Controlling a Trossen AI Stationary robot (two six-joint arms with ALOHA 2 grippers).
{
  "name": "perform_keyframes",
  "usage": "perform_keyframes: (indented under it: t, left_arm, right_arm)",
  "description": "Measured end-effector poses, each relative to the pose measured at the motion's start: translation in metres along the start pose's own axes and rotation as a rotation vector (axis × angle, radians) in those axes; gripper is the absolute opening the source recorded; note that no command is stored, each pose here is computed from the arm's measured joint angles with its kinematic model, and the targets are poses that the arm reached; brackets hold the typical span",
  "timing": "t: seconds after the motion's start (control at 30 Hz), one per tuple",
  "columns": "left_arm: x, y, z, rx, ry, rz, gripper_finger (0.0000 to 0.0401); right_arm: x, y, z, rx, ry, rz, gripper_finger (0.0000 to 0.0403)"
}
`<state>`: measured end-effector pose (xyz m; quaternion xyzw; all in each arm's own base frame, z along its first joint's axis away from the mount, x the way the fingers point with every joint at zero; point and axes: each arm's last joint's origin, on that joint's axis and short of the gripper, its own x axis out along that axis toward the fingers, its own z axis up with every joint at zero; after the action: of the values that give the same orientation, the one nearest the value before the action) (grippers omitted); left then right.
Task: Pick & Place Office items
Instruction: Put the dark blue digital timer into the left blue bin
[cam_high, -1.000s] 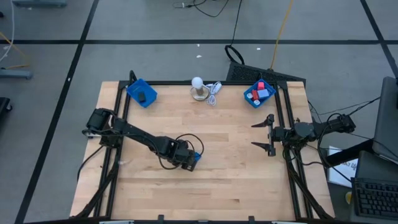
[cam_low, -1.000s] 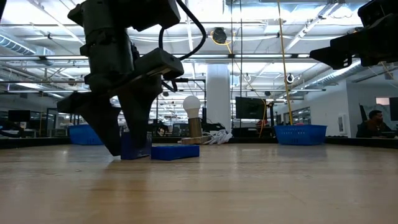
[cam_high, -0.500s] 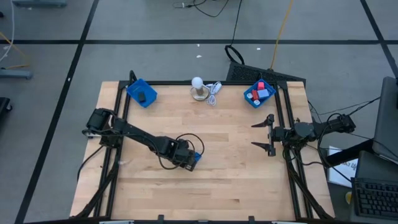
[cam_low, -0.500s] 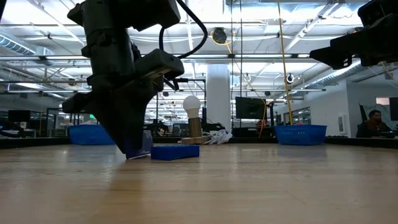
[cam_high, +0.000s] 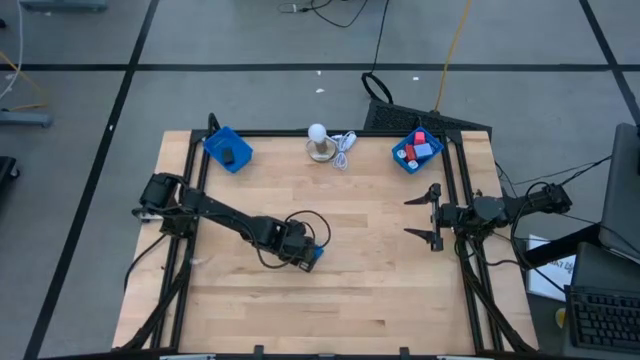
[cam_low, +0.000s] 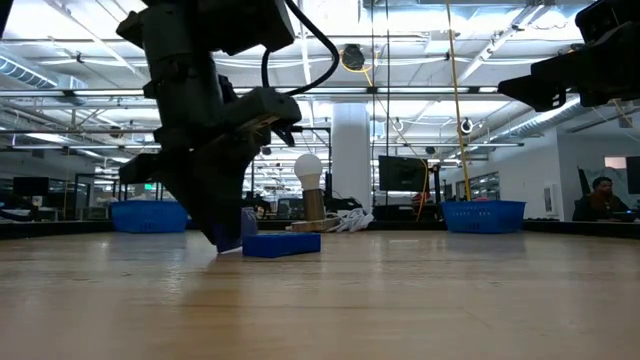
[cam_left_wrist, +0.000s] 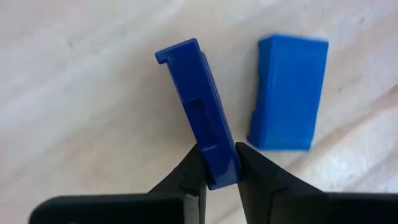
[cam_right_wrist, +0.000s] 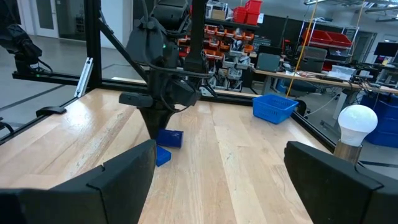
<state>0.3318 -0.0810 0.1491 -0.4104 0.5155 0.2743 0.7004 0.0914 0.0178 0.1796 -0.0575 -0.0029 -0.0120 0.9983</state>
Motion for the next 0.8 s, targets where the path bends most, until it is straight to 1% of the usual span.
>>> perform_keyframes:
  t: [0.17, 0.3, 0.43, 0.57, 0.63, 0.7, 0.73, 0.8]
  left_arm:
    - [0.0, 0.001, 0.002, 0.032, -0.052, 0.018, 0.0058]
    - [-0.008, -0.001, 0.002, 0.058, -0.067, -0.001, 0.0062]
    - [-0.028, -0.003, 0.004, 0.092, -0.129, -0.041, 0.0061]
    - [-0.057, -0.007, 0.005, 0.16, -0.257, -0.115, 0.0059]
    - [-0.071, -0.013, 0.006, 0.239, -0.352, -0.176, 0.0059]
    - [-0.082, -0.024, 0.004, 0.362, -0.458, -0.255, 0.0059]
    - [-0.085, -0.03, 0.002, 0.428, -0.502, -0.292, 0.006]
    - [-0.089, -0.04, -0.001, 0.521, -0.562, -0.358, 0.0062]
  right_arm:
    - [0.0, 0.0, 0.0, 0.0, 0.001, 0.0, 0.0343]
    - [0.0, 0.0, 0.0, 0.0, 0.0, 0.0, 0.0343]
    - [0.0, 0.0, 0.0, 0.0, 0.0, 0.0, 0.0343]
    - [0.0, 0.0, 0.0, 0.0, 0.0, 0.0, 0.0343]
    - [0.0, 0.0, 0.0, 0.0, 0.0, 0.0, 0.0343]
    - [0.0, 0.0, 0.0, 0.0, 0.0, 0.0, 0.0343]
    - [0.0, 0.0, 0.0, 0.0, 0.0, 0.0, 0.0343]
    - [0.0, 0.0, 0.0, 0.0, 0.0, 0.0, 0.0343]
